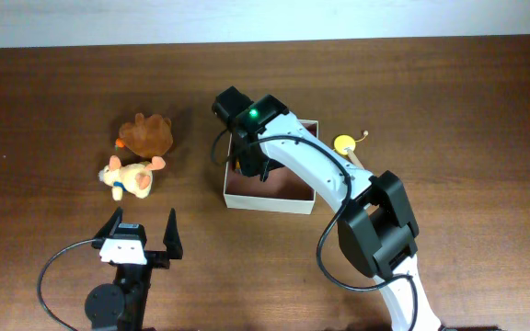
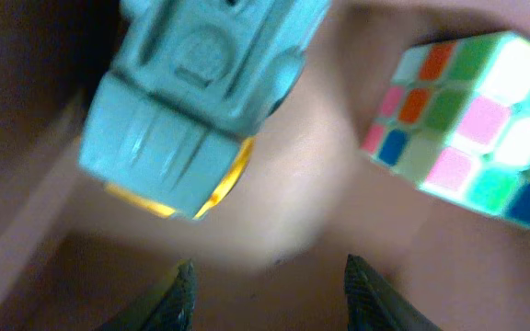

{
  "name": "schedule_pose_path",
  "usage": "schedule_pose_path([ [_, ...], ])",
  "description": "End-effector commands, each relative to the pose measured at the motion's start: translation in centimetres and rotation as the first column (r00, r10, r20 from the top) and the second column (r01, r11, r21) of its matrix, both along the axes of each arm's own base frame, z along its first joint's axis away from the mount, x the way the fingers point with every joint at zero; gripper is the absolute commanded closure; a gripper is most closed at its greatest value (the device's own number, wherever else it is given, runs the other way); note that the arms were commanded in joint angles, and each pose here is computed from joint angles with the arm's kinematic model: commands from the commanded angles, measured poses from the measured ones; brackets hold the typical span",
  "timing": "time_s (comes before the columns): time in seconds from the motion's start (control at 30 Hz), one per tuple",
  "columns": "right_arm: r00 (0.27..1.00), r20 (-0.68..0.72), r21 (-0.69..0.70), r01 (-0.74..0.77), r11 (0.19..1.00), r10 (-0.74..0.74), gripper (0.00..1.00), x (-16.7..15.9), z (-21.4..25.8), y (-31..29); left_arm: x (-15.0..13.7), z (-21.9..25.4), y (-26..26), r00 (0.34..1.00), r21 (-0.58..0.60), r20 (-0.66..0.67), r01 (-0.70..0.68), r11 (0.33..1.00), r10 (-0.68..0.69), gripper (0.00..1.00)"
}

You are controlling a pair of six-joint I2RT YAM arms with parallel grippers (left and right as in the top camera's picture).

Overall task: Pack container
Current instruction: 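Lower the truck into the box's left side and release it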

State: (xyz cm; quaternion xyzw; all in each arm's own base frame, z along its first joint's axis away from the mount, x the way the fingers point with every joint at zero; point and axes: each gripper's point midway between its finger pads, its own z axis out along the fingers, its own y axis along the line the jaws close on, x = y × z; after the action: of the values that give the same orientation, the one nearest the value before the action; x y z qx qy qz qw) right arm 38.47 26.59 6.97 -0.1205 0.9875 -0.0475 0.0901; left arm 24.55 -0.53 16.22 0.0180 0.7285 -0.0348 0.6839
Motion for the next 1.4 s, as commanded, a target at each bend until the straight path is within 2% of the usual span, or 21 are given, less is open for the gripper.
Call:
schedule_pose_path([
  [0.0, 0.997, 0.073, -0.060, 0.037, 0.997, -0.033, 0.53, 1.8, 0.6, -2.1, 0.0, -0.1, 0.0, 1.000, 0.008, 0.004, 0.005, 1.000, -0.005, 0.01],
  [0.37, 0.988, 0.140, -0.050, 0.081, 0.995, -0.073, 0.53, 4.9, -1.3, -2.6, 0.0, -0.1, 0.0, 1.000, 0.008, 0.004, 0.005, 1.000, -0.005, 0.01],
  [0.87, 0.991, 0.120, 0.085, 0.047, 0.995, -0.057, 0.53, 5.3, -1.5, 0.1, 0.0, -0.1, 0.0, 1.000, 0.008, 0.003, 0.005, 1.000, -0.005, 0.01],
  [1.37, 0.994, 0.107, 0.100, 0.006, 0.995, -0.017, 0.53, 5.0, -1.2, 0.5, 0.0, -0.1, 0.0, 1.000, 0.008, 0.004, 0.005, 1.000, -0.005, 0.01],
])
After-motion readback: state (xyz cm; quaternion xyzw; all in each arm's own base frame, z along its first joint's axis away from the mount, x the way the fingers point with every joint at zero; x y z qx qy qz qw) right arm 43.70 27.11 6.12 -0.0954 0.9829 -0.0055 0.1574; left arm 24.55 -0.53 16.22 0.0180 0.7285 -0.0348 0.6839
